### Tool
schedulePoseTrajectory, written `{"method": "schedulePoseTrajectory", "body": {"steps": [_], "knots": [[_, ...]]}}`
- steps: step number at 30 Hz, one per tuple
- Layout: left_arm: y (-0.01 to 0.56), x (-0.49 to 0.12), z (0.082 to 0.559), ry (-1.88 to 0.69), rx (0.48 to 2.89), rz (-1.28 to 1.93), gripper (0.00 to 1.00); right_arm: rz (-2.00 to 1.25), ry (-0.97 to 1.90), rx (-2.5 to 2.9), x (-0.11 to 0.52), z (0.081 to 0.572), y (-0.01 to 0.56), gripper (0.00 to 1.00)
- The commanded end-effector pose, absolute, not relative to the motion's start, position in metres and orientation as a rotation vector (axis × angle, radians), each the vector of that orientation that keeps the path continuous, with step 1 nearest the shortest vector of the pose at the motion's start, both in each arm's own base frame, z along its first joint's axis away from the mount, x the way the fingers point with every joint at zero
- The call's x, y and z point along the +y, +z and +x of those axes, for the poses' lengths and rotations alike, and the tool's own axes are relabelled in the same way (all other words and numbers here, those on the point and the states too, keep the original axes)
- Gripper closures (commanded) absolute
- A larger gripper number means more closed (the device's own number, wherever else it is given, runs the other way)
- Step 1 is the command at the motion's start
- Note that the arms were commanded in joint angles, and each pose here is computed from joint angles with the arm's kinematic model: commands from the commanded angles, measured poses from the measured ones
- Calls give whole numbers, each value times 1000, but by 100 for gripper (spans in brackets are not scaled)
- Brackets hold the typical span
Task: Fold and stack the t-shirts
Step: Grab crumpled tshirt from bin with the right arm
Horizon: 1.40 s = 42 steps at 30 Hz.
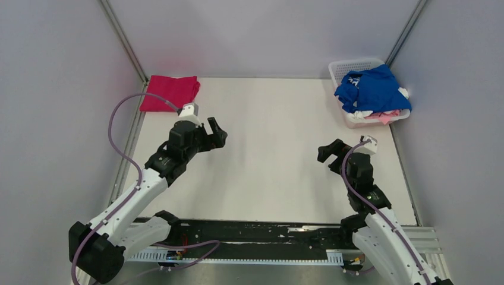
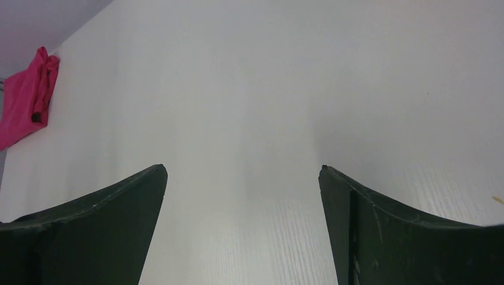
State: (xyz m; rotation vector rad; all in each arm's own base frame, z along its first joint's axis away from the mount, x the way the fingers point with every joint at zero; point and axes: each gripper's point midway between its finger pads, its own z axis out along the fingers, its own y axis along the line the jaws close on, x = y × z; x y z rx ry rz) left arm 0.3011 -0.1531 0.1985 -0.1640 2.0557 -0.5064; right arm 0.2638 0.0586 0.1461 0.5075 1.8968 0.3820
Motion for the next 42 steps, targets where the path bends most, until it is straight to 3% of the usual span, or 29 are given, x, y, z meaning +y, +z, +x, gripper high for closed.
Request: {"method": "schedulePoseTrajectory", "body": {"steps": [1,9,17,23,32,42], "knots": [[203,-140,298,-446,2031,-171,0,520,448,1822,63,267,174,0],[221,-143,298,-494,1975,-179,0,487,452,1663,60,284,235,0],[250,-143,311,-483,1902,-177,0,642,52,1627,-1,337,274,0],[257,-122,318,-379,1854,-268,0,679,-60,1679,-43,392,291,0],[251,-101,323,-258,1839,-339,0,702,-113,1850,-122,473,249,0],[246,-112,327,-288,1841,-267,0,799,-96,1993,-184,524,191,4]]}}
